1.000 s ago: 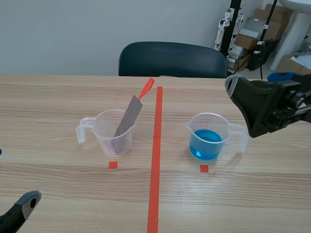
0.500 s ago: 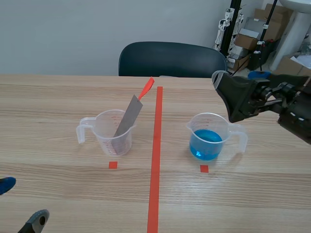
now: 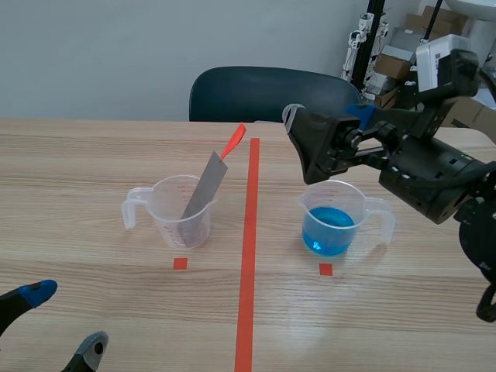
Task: Do the redox reaction experiment. lift the metal plate out of the left beaker
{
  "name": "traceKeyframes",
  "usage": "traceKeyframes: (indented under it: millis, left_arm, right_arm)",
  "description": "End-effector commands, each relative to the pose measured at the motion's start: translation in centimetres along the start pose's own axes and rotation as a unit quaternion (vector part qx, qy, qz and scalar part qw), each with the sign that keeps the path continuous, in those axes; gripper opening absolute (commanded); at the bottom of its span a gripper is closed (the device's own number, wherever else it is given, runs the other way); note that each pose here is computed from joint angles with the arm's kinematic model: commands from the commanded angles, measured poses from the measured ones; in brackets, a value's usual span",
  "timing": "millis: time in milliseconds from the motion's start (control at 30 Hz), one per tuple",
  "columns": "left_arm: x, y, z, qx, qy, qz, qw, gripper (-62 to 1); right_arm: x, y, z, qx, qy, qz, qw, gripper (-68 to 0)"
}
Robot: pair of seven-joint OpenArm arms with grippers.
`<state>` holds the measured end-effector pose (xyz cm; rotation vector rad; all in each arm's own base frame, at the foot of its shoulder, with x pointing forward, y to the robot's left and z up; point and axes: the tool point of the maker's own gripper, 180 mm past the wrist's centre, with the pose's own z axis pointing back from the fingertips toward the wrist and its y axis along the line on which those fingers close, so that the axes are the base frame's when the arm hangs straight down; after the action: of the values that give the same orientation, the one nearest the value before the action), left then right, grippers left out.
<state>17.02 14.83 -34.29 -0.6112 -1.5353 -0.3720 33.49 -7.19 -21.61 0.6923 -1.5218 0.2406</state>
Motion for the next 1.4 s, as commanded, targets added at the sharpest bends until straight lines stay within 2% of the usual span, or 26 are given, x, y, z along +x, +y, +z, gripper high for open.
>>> traceKeyframes:
  millis: [0, 233, 367, 467, 567, 767, 833, 933, 1033, 1233, 1367]
  left_arm:
    - [1.1, 0.2, -0.7, -0.005, -0.02, -0.008, 0.9998, 1.4]
    - [1.0, -0.1, -1.2, -0.025, -0.015, -0.02, 0.9994, 1.4]
    - [1.0, -0.2, -1.2, -0.029, -0.014, -0.024, 0.9992, 1.4]
    - [0.7, -0.4, -1.3, -0.034, -0.007, -0.062, 0.9975, 1.4]
    - [0.7, -0.1, -1.3, -0.025, -0.008, -0.08, 0.9965, 1.4]
    - [0.9, 0.4, -1.3, -0.008, -0.014, -0.076, 0.997, 1.4]
    - [0.9, 0.7, -1.4, 0.007, -0.016, -0.076, 0.997, 1.4]
    - [0.6, 0.6, -1.5, 0.008, -0.012, -0.074, 0.9972, 1.4]
    - [0.6, 0.5, -1.6, 0.009, -0.014, -0.072, 0.9973, 1.4]
    - [0.6, 0.4, -1.6, 0.01, -0.014, -0.071, 0.9973, 1.4]
    - [0.6, 0.4, -1.6, 0.01, -0.014, -0.071, 0.9973, 1.4]
  right_arm:
    - [1.4, -0.2, -0.6, 0.002, -0.023, 0.001, 0.9997, 0.4]
    - [0.5, -0.1, -1.4, -0.011, -0.033, -0.03, 0.9989, 0.4]
    - [-0.7, 0.0, -2.3, -0.016, -0.018, -0.043, 0.9988, 0.4]
    - [-1.9, 0.0, -3.0, -0.02, 0.003, -0.057, 0.9982, 0.4]
    - [-2.6, -0.3, -3.4, -0.028, 0.017, -0.06, 0.9977, 0.4]
    - [-1.4, -0.5, -4.0, -0.027, -0.002, -0.057, 0.998, 0.4]
    - [-1.1, -0.3, -4.3, -0.024, -0.007, -0.057, 0.9981, 0.4]
    - [-1.0, 0.2, -4.7, -0.022, -0.013, -0.062, 0.9977, 0.4]
    - [-1.0, 0.2, -5.1, -0.036, -0.017, -0.069, 0.9968, 0.4]
    - [-1.9, 1.4, -6.1, -0.031, -0.003, -0.06, 0.9977, 0.4]
    - [-3.5, 1.7, -6.9, -0.04, 0.017, -0.058, 0.9973, 0.4]
